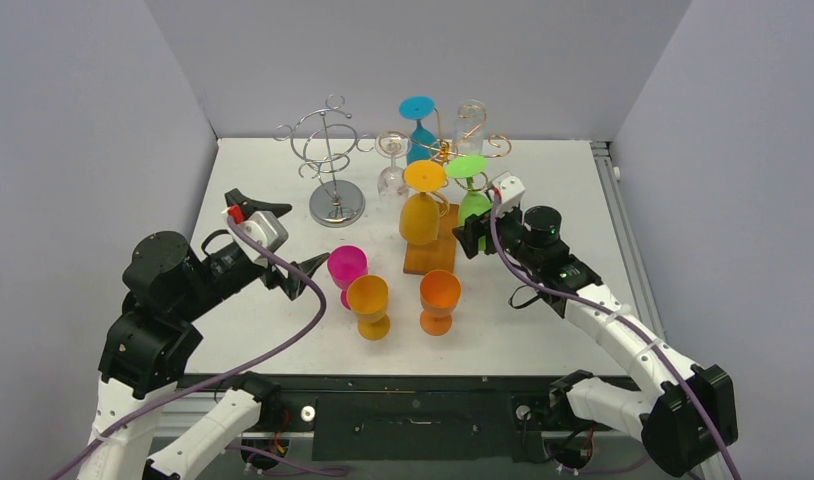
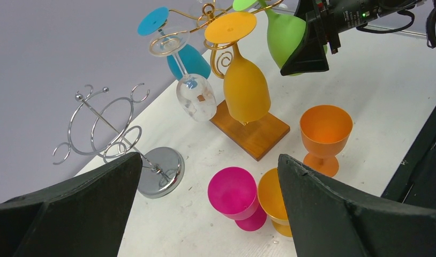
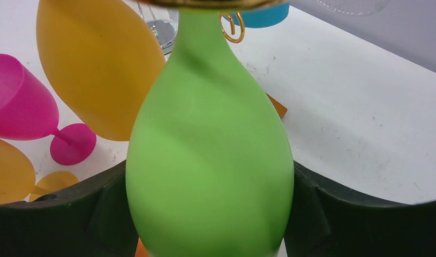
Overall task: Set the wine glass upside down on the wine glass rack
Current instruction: Turn the wine glass upside down at the wine rack.
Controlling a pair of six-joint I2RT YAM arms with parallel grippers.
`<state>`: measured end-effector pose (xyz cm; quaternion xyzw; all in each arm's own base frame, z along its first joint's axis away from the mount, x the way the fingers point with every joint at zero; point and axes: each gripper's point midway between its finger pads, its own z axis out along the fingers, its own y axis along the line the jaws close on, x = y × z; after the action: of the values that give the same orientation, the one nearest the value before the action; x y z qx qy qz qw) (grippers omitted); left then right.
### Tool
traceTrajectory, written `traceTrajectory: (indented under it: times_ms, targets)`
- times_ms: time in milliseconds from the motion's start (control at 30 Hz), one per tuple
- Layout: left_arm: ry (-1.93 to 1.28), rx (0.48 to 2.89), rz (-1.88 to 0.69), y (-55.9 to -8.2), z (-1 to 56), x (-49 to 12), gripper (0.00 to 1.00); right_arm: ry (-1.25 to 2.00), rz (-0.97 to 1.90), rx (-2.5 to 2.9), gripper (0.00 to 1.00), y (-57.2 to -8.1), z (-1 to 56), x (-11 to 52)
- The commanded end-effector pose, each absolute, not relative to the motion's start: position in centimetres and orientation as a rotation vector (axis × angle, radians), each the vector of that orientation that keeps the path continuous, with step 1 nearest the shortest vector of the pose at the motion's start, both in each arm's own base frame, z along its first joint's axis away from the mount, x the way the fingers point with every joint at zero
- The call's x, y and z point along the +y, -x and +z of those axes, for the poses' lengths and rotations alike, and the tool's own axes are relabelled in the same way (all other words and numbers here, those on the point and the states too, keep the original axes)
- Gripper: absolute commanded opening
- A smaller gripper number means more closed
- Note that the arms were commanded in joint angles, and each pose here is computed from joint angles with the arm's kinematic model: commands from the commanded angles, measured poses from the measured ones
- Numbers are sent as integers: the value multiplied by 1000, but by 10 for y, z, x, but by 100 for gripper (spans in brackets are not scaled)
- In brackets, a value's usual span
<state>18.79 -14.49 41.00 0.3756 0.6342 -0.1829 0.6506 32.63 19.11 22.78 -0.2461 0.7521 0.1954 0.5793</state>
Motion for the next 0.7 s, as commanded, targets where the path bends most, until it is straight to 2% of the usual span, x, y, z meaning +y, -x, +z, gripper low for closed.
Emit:
traceTrajectory:
  times_ms: [0, 667]
  targets:
    - [-843, 1409, -404, -188, 423, -144, 96, 489, 471, 1636, 45, -329, 259, 188]
    - [-827, 1412, -384, -189, 425, -140, 96, 337, 601, 1611, 49, -339, 236, 200]
